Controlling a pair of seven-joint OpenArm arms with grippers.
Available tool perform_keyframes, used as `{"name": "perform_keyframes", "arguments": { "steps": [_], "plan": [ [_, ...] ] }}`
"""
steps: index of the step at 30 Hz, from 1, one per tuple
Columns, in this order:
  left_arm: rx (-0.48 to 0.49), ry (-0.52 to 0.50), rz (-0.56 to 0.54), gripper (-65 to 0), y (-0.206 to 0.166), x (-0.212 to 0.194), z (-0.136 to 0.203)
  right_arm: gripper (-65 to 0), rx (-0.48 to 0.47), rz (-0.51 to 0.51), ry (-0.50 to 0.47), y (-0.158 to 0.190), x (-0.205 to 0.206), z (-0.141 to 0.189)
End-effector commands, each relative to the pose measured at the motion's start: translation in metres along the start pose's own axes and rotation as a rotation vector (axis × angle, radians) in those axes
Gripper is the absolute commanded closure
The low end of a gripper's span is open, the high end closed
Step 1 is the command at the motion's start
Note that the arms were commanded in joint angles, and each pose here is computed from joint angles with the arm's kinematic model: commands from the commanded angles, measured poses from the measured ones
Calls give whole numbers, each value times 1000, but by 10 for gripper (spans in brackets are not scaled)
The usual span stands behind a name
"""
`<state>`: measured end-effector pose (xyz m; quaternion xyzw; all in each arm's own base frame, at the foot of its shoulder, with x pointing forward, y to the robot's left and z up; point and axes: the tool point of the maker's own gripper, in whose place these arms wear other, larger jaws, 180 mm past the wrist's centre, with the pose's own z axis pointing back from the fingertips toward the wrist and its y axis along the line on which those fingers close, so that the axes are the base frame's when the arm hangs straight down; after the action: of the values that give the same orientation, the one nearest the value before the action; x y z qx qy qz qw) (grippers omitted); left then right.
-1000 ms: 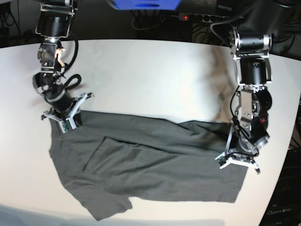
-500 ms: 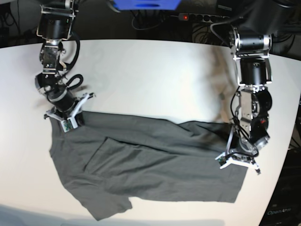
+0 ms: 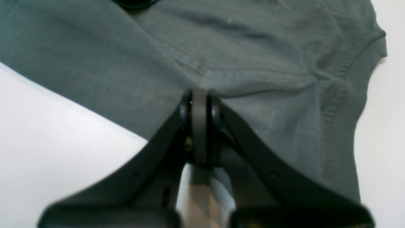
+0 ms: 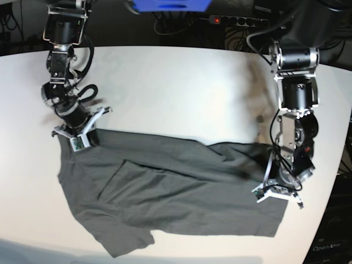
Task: Fold the T-shirt properly
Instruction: 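Pull the gray shirt by its folded edge toward the arm bases with both grippers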
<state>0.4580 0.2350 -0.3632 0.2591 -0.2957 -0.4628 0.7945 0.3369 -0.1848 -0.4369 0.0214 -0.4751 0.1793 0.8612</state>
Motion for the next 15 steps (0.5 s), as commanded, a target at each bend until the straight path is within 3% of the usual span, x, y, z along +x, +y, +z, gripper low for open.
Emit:
{"name": "perform_keyframes", "arguments": {
  "steps": [1, 13, 15],
  "plan": [
    [76, -28, -9, -26, 33, 15, 7, -4, -6, 13, 5, -4, 1, 0],
    [117, -52, -76, -26, 58, 39, 11, -4, -1, 8, 17, 0, -5, 2],
    [114, -32, -127, -26, 54, 39, 9, -4, -1, 8, 17, 0, -5, 2]
  ]
}}
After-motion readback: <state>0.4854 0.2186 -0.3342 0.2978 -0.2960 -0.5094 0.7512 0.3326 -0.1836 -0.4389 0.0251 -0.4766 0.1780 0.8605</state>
